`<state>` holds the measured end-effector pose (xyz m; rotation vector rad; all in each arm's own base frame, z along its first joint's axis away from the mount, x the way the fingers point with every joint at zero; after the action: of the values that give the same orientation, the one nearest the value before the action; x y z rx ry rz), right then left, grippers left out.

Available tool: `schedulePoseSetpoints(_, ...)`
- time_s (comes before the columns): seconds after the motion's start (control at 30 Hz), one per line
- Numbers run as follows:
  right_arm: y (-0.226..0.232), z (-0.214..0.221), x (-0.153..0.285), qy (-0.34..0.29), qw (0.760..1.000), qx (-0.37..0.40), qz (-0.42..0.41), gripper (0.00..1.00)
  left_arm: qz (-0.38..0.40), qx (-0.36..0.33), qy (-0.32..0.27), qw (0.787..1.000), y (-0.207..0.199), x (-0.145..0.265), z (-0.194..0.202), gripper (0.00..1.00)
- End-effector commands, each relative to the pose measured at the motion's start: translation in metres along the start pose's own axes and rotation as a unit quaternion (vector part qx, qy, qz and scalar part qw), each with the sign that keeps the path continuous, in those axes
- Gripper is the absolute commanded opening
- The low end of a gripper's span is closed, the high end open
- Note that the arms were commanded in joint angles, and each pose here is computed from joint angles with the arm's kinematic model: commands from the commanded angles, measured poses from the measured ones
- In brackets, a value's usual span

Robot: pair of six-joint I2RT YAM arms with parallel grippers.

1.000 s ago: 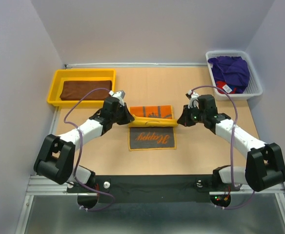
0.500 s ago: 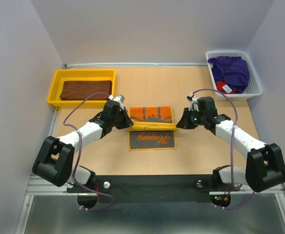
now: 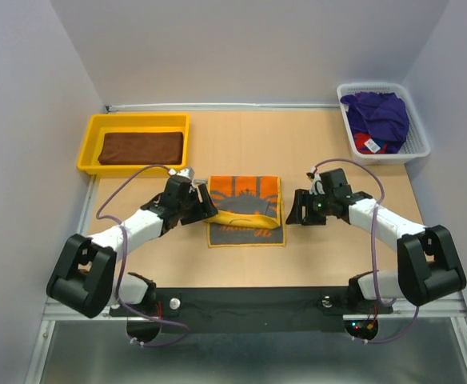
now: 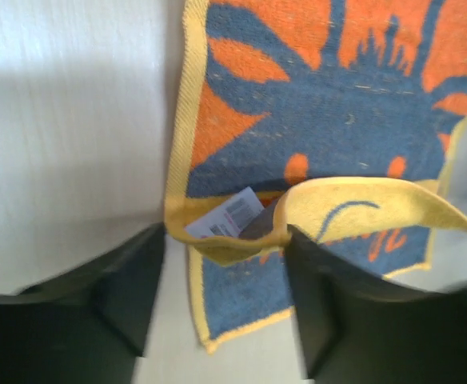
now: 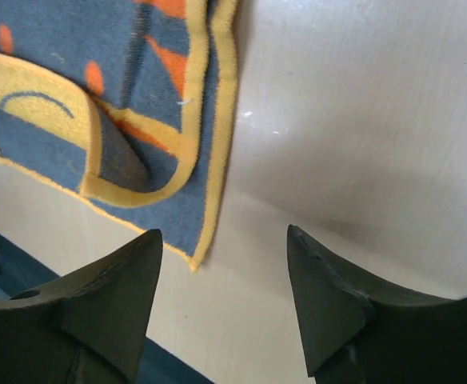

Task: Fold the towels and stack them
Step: Fold the towel

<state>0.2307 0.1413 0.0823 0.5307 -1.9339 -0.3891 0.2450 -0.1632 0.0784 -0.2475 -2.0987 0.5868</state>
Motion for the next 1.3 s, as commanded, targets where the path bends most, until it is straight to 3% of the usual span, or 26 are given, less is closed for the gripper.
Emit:
schedulePoseSetpoints(0.0, 0.025, -0.013, 0.019, -0.034, 0.998, 0.04, -0.041, 0.71, 0.05, 0.0, -0.029, 0.998, -0.022, 0.027, -0.005, 0.9)
schedulePoseSetpoints(0.2, 0.055, -0.028, 0.024, -0.055, 0.99, 0.118, -0.05, 0.71, 0.073, 0.01, -0.074, 0.995, -0.033, 0.058, -0.013, 0.94)
schedulePoseSetpoints(0.4, 0.07, -0.024, 0.003, -0.029, 0.986, 0.161, -0.035, 0.68, 0.038, 0.032, -0.085, 0.995, -0.023, 0.05, -0.016, 0.83)
schedulePoseSetpoints(0.67, 0.052, -0.007, 0.004, -0.052, 0.998, 0.038, 0.026, 0.61, -0.015, 0.055, -0.056, 0.997, 0.006, 0.029, 0.01, 0.75)
schedulePoseSetpoints(0.9, 0.047, 0.018, 0.003, -0.055, 0.998, -0.012, 0.003, 0.57, -0.036, 0.045, -0.007, 0.998, 0.022, 0.013, 0.037, 0.66)
schedulePoseSetpoints(0.97, 0.049, 0.021, 0.002, -0.05, 0.999, -0.019, -0.008, 0.56, -0.031, 0.039, 0.0, 0.999, 0.019, 0.009, 0.04, 0.56)
schedulePoseSetpoints(1.1, 0.05, 0.025, 0.0, -0.05, 0.998, -0.038, -0.016, 0.51, -0.027, 0.033, 0.007, 0.999, 0.015, 0.007, 0.046, 0.47)
schedulePoseSetpoints(1.23, 0.053, 0.029, -0.005, -0.041, 0.997, -0.06, -0.026, 0.46, -0.022, 0.03, 0.008, 0.999, 0.012, 0.008, 0.048, 0.27)
schedulePoseSetpoints(1.27, 0.053, 0.029, -0.005, -0.043, 0.997, -0.063, -0.026, 0.46, -0.022, 0.029, 0.008, 0.999, 0.011, 0.009, 0.048, 0.26)
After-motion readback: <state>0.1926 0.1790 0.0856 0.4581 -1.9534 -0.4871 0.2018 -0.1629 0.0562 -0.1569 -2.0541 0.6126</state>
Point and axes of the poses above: each gripper's point midway between its finger pads, its own x axis back along the fingers, its own y axis along the line the jaws close on, z = x × y, the point moved 4 cm from there along x, back along the fingers, and after that the axes turned 2 degrees about x, right-handed, at the moved point
